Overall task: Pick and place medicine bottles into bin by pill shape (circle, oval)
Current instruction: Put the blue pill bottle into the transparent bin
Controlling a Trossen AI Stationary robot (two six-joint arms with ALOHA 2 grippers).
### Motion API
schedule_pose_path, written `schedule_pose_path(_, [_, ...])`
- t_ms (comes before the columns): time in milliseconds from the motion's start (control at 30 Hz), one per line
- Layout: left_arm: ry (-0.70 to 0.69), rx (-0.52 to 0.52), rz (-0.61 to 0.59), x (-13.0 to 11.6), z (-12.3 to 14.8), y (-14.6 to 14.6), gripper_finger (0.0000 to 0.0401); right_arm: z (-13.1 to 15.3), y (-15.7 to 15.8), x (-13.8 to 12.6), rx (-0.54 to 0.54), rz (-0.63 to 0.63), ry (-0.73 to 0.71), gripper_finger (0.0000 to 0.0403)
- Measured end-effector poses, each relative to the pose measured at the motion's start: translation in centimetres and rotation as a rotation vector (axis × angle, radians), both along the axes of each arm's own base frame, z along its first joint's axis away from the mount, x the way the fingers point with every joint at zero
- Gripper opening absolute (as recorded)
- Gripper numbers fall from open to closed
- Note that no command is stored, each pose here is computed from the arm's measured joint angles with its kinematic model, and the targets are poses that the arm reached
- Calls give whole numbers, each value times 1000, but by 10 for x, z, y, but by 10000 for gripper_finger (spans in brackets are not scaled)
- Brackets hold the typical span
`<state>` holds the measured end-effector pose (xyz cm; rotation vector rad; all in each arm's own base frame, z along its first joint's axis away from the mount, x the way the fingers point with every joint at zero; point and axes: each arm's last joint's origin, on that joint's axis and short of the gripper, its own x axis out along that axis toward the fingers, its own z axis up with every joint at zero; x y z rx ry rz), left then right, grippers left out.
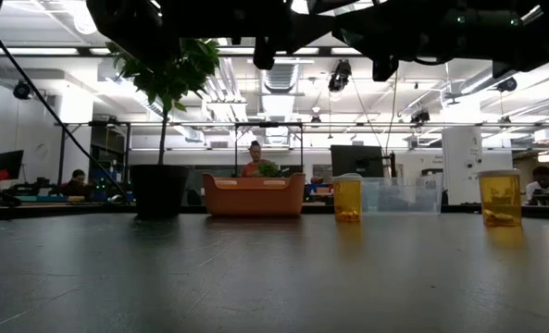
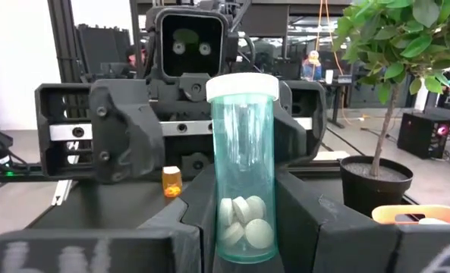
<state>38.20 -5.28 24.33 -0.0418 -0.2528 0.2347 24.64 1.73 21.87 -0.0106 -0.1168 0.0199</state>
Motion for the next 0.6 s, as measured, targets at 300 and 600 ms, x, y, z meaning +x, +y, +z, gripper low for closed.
schedule_pose_path(300, [-2,-1,7,0,1,3,152,0,0,0,0,0,1,91])
schedule_pose_path(600, [-1,-2,6,0,0,3,83,0,0,0,4,1,1,93])
